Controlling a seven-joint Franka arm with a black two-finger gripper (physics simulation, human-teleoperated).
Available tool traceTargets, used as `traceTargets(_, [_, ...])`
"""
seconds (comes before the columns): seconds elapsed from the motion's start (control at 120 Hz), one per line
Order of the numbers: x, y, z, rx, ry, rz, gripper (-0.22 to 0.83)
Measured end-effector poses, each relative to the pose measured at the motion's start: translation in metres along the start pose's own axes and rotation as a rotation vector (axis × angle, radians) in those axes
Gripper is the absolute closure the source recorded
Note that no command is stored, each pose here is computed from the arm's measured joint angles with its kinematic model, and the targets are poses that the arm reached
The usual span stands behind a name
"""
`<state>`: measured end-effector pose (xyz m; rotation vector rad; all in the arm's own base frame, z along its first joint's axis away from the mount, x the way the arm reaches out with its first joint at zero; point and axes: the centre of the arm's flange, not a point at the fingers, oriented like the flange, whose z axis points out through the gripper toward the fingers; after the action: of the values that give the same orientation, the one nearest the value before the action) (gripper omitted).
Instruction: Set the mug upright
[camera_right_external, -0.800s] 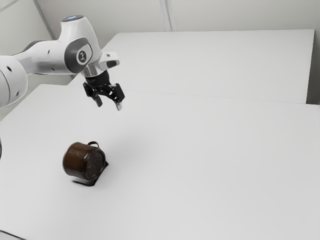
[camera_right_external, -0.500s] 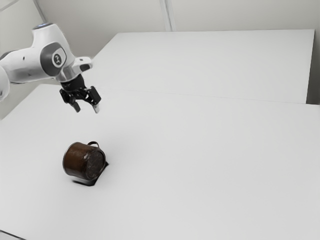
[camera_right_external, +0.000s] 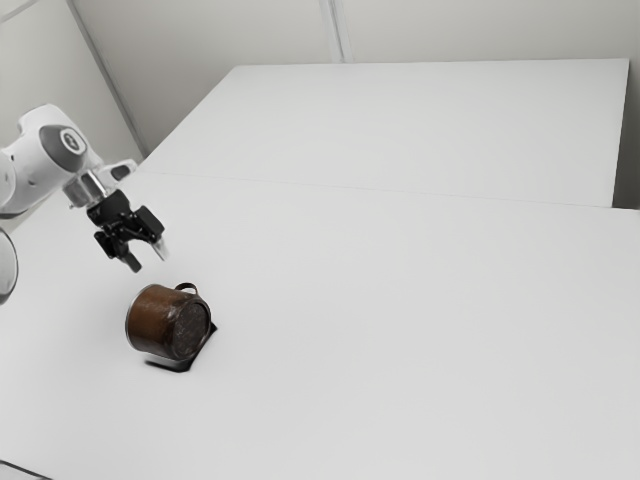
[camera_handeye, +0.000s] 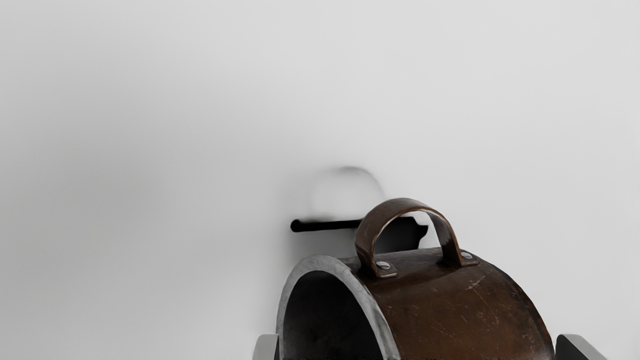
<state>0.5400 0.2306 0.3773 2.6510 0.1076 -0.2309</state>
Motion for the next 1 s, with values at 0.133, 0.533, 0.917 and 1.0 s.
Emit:
traceTargets(0.133, [-0.016, -0.015, 0.009, -0.106, -0.029, -0.020, 0.00])
traceTargets(0.533, [-0.046, -0.016, 0.058, -0.358, -0.112, -0.090, 0.05])
traceTargets(0.917, [-0.054, -0.006, 0.064, -0.456, -0.122, -0.114, 0.59])
traceTargets(1.0, [-0.052, 0.003, 0.063, -0.474, -0.113, -0.099, 0.69])
